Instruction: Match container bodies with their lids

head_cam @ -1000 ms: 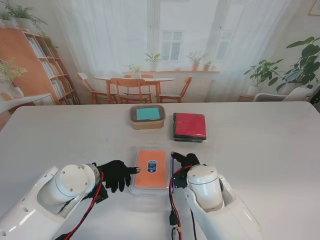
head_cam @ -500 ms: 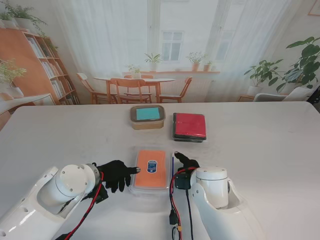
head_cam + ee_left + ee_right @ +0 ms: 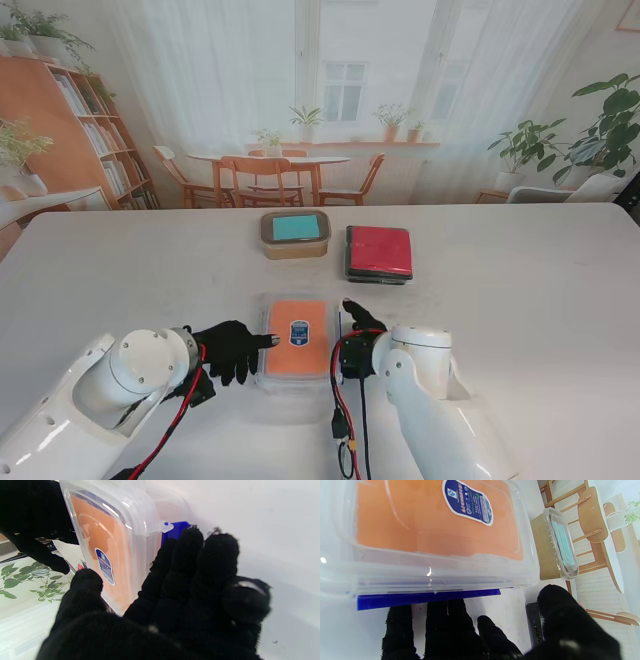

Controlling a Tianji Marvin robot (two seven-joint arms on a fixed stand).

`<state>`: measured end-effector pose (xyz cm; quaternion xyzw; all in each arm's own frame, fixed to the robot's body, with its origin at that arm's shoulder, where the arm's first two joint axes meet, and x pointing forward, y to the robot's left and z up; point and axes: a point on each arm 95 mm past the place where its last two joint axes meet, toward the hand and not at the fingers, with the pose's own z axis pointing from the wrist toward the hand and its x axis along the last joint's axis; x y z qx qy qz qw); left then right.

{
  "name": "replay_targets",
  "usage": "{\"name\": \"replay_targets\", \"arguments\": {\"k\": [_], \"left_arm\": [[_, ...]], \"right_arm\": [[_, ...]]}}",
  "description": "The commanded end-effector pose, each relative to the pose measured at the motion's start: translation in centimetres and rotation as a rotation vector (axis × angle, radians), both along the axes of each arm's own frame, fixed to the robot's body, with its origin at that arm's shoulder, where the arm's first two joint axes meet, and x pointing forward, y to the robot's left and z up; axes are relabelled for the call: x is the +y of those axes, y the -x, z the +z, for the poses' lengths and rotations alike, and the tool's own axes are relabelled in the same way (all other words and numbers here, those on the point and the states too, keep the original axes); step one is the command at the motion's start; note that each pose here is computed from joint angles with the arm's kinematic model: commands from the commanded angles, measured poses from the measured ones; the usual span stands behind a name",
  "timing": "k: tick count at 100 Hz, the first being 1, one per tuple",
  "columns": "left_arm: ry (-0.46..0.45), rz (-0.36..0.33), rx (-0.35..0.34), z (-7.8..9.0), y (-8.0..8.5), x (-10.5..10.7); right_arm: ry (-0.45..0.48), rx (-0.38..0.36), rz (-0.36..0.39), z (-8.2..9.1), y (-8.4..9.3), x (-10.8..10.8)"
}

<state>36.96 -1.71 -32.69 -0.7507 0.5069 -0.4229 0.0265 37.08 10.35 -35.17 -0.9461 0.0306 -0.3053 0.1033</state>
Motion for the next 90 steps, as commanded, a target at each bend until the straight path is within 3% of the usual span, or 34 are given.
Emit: {"name": "replay_targets", "arguments": {"k": [1,90], "left_arm": [[0.006,-0.005,0.012,-0.2,0.3,-0.3],[0.011,-0.005,-0.003,0.0,0.2,-0.2]], "right_arm": [[0.014,0.067,0.017,-2.7,1.3,0.1],[0.036,-0.041,-0.057,-1.0,0.7,-1.3]]}}
